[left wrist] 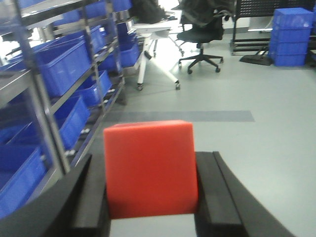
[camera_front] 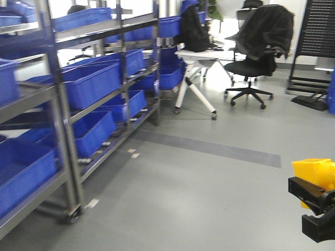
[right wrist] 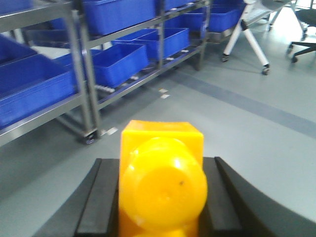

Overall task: Pick red and yellow blocks into blue bin
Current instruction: 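Drive the base to the blue bin holding both blocks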

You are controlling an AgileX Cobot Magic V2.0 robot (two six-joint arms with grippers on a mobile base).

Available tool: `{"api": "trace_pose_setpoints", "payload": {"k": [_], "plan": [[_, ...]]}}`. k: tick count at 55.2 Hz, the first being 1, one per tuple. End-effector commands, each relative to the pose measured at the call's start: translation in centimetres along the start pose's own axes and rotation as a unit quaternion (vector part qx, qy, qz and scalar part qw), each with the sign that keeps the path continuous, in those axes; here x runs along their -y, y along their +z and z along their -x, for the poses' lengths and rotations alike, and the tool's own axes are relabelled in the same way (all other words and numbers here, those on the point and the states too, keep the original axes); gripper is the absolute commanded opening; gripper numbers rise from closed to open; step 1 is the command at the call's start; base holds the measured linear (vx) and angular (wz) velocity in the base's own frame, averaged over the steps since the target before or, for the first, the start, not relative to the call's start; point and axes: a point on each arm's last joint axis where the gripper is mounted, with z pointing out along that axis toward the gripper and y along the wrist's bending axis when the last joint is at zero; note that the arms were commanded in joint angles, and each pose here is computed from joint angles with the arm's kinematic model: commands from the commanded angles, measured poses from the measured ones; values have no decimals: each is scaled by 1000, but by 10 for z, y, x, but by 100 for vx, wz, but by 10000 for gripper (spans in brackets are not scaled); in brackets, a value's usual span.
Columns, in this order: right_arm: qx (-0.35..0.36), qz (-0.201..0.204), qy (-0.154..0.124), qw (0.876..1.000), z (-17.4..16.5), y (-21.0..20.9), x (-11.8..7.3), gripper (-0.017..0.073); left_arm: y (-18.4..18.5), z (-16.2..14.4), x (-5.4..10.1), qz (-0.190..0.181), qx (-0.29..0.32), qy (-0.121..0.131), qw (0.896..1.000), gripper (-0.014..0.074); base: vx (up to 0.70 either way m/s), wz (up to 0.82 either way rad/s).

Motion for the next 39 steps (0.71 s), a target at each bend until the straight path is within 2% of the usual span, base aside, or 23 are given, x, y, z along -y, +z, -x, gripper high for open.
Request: {"api": "trace_pose_setpoints", "payload": {"k": [1, 17, 39], "plan": [[47, -18, 1, 999, 16, -5, 3, -10, -3, 16, -2, 12, 53, -10, 998, 2, 58, -30], [50, -18, 1, 999, 16, -6, 3, -10, -3, 16, -2, 12, 53, -10, 998, 2, 58, -8], [50, -18, 1, 999, 16, -6, 3, -10, -3, 16, -2, 12, 53, -10, 998, 2, 56, 21]]}}
